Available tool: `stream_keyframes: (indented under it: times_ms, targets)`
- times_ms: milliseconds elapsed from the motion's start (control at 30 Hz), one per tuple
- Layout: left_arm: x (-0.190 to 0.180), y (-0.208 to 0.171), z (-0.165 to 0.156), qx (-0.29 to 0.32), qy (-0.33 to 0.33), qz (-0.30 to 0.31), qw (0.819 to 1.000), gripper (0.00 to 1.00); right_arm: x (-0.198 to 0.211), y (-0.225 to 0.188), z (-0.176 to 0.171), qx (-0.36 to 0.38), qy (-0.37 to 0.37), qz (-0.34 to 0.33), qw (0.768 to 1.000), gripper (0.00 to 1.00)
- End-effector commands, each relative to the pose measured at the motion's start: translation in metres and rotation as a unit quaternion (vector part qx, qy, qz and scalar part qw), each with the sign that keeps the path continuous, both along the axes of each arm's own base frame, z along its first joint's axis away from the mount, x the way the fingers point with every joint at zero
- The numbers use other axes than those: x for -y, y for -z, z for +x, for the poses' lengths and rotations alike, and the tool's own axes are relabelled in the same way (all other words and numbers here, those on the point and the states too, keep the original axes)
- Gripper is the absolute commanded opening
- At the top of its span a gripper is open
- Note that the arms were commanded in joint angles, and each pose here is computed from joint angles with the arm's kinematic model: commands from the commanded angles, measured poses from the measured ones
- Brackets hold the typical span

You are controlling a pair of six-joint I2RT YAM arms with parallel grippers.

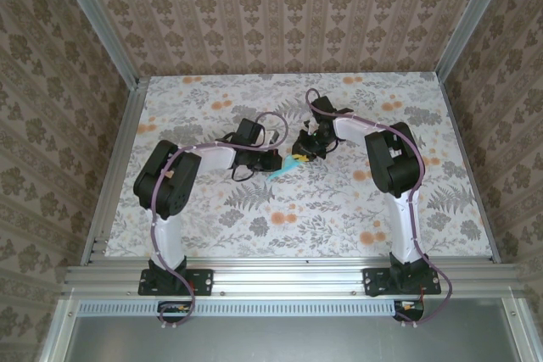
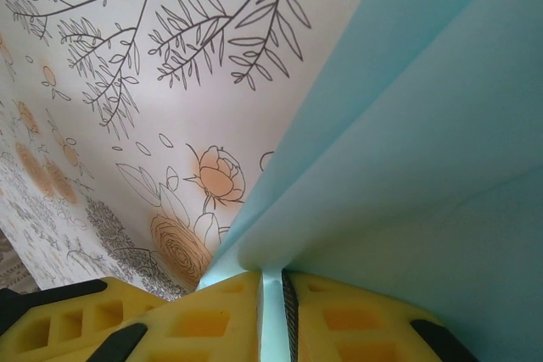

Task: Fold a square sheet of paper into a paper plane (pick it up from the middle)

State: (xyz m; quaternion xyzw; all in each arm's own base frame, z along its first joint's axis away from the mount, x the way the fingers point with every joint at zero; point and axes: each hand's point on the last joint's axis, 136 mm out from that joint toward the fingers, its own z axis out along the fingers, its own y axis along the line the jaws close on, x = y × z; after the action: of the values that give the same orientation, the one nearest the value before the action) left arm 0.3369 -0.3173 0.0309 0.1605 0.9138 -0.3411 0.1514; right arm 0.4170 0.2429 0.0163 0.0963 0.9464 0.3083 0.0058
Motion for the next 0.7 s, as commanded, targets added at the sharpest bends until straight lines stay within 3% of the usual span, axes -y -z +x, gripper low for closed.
stream_keyframes:
  times_ms: [0, 200, 467, 667]
  targets:
    - [0.001, 0.014, -0.006, -0.013, 0.015, 0.026, 0.999, 0.05, 0.014, 0.011, -0.005, -0.012, 0.011, -0.025, 1.0, 0.18]
    - [-0.007, 0.031, -0.012, -0.013, 0.021, 0.105, 0.994, 0.02, 0.006, -0.018, 0.013, 0.036, 0.014, 0.012, 0.999, 0.18]
    - [-0.015, 0.044, -0.019, -0.02, 0.017, 0.159, 0.987, 0.0, 0.003, -0.068, 0.025, 0.122, 0.045, 0.075, 0.989, 0.18]
    - [-0.013, 0.049, -0.023, -0.025, 0.013, 0.166, 0.986, 0.0, -0.009, -0.05, 0.017, 0.103, 0.055, 0.09, 0.989, 0.12]
